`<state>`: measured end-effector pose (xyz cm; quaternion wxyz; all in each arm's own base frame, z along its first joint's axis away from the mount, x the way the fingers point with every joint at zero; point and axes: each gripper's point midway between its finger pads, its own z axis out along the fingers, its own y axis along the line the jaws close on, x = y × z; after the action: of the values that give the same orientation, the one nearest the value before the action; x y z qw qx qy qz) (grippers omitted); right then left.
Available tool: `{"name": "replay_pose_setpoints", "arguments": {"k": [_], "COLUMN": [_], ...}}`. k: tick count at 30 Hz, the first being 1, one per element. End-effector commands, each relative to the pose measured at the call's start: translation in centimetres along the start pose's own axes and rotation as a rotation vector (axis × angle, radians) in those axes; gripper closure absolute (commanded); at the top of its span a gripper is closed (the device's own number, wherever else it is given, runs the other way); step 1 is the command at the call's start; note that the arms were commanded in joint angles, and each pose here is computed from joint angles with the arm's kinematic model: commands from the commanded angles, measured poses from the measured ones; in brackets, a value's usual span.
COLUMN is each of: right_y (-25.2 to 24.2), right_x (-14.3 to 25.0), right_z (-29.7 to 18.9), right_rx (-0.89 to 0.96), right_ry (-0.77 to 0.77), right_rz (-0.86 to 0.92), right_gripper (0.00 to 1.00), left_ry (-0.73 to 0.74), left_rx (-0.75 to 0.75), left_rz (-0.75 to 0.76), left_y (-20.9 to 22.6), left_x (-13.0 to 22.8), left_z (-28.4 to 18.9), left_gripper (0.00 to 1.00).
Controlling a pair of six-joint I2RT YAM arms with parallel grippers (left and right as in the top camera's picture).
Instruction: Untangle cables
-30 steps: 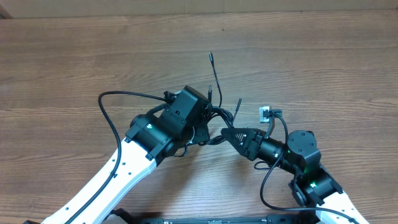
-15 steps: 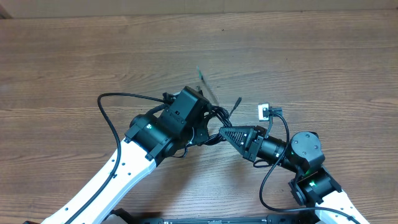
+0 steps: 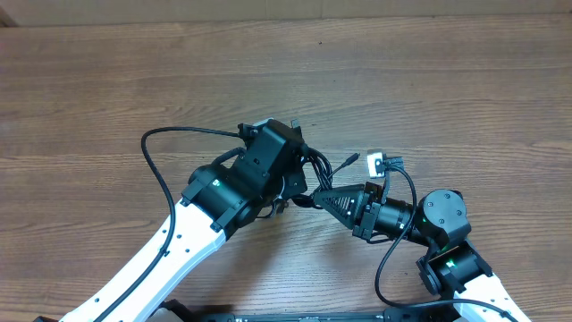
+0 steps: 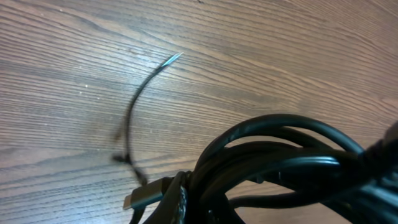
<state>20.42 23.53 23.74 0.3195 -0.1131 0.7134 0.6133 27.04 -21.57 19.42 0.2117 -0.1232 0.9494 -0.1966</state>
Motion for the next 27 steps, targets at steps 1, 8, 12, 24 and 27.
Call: {"name": "replay_pose_setpoints", "arguments": {"k": [1, 8, 12, 24, 27], "right_y": [3.1, 1.7, -0.6, -2.5, -2.8], "right_x": [2.8, 3.4, 3.5, 2.8, 2.5], "right_z": [-0.2, -0.2, -0.1, -0.1, -0.1], "right_rx": [-0.148, -0.093, 0.022, 0.116, 0.132], "right_ry": [0.168, 0.185, 0.158, 0.097, 0.080], "right_rz": [-0.047, 0.013, 0.085, 0.103, 0.102], "right_gripper": [0.96, 0.96, 0.96, 0.96, 0.96], "left_ry": [-0.137, -0.148, -0.144, -0.088, -0.074], "left_rx": [-0.031, -0.047, -0.050, -0.130, -0.147], "left_rz": [-0.029, -0.049, -0.049, -0.039, -0.039], "left_y": [0.3, 1.1, 1.1, 3.1, 3.5], "left_x": [-3.0, -3.7, -3.6, -2.1, -1.8], "left_z": [-0.4, -0.4, -0.4, -0.4, -0.4], "left_gripper": [0.93, 0.93, 0.83, 0.04, 0.00]}}
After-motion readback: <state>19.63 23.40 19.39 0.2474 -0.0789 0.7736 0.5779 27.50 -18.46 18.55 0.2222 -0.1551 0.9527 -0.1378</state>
